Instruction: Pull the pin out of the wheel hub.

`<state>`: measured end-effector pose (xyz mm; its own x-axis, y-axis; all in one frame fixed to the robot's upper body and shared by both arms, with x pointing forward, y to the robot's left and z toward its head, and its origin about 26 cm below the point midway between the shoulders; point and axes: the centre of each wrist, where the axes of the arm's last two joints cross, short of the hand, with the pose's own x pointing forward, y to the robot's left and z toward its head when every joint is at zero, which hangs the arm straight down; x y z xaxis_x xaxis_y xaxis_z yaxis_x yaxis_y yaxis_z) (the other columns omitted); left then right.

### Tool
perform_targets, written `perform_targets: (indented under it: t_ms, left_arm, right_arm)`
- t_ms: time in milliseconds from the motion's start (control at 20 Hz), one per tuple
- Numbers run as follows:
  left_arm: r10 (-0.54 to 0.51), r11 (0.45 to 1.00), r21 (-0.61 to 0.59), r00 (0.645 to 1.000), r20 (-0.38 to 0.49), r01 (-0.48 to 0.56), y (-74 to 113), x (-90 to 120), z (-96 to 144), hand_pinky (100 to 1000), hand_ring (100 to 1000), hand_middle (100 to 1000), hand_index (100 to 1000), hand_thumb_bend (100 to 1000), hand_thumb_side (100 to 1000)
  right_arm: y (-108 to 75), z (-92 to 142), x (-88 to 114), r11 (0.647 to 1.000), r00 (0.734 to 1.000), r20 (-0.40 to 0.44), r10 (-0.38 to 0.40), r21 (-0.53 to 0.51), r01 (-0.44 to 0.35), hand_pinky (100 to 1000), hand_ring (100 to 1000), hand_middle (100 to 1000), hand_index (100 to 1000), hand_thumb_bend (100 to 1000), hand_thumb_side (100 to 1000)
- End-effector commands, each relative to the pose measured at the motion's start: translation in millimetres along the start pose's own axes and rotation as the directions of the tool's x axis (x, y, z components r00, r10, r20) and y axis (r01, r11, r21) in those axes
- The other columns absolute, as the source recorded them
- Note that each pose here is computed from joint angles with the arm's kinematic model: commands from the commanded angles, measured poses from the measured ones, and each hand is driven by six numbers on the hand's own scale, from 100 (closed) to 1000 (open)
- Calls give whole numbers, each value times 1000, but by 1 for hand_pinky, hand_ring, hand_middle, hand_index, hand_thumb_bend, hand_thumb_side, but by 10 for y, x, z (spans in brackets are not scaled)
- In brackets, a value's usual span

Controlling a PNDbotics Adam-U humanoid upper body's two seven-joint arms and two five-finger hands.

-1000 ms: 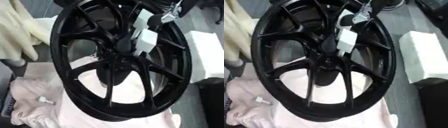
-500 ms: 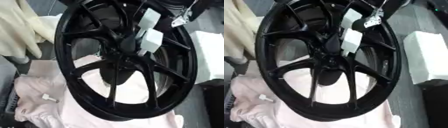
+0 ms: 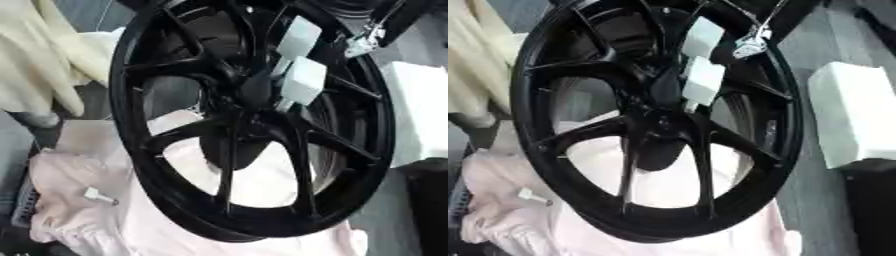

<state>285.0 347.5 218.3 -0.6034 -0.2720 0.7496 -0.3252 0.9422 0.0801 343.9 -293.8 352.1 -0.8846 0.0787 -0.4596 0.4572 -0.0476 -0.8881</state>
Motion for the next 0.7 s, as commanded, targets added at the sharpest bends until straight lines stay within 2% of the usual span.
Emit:
perform_targets:
  t_ms: [50, 200, 300, 500, 700]
  left_arm:
    - [-23, 1000, -5, 999, 40, 23, 44, 96, -57, 563, 593, 549, 661, 100, 821]
    - [-21, 1000, -5, 999, 38, 21, 44, 92, -53, 563, 593, 549, 661, 100, 820]
    - [-20, 1000, -5, 999, 38, 21, 44, 91, -53, 563, 593, 549, 661, 100, 819]
    - [-19, 1000, -4, 999, 37, 19, 45, 90, -52, 563, 593, 548, 661, 100, 818]
    - [-18, 1000, -3, 999, 37, 18, 45, 89, -50, 563, 593, 548, 661, 100, 818]
  right_arm:
    - [-104, 111, -30, 998, 998, -30, 50, 27, -49, 862, 816, 750, 828, 438, 412]
    - [-65, 143, -56, 998, 997, -47, 57, 22, -56, 858, 810, 745, 825, 442, 484]
    - [-30, 173, -81, 998, 997, -62, 54, 25, -52, 854, 808, 744, 825, 442, 497]
    - [53, 242, -132, 998, 995, -95, 33, 54, -28, 844, 796, 732, 817, 451, 448]
    - [227, 424, -167, 993, 987, -158, -42, 100, 58, 794, 739, 688, 783, 434, 354]
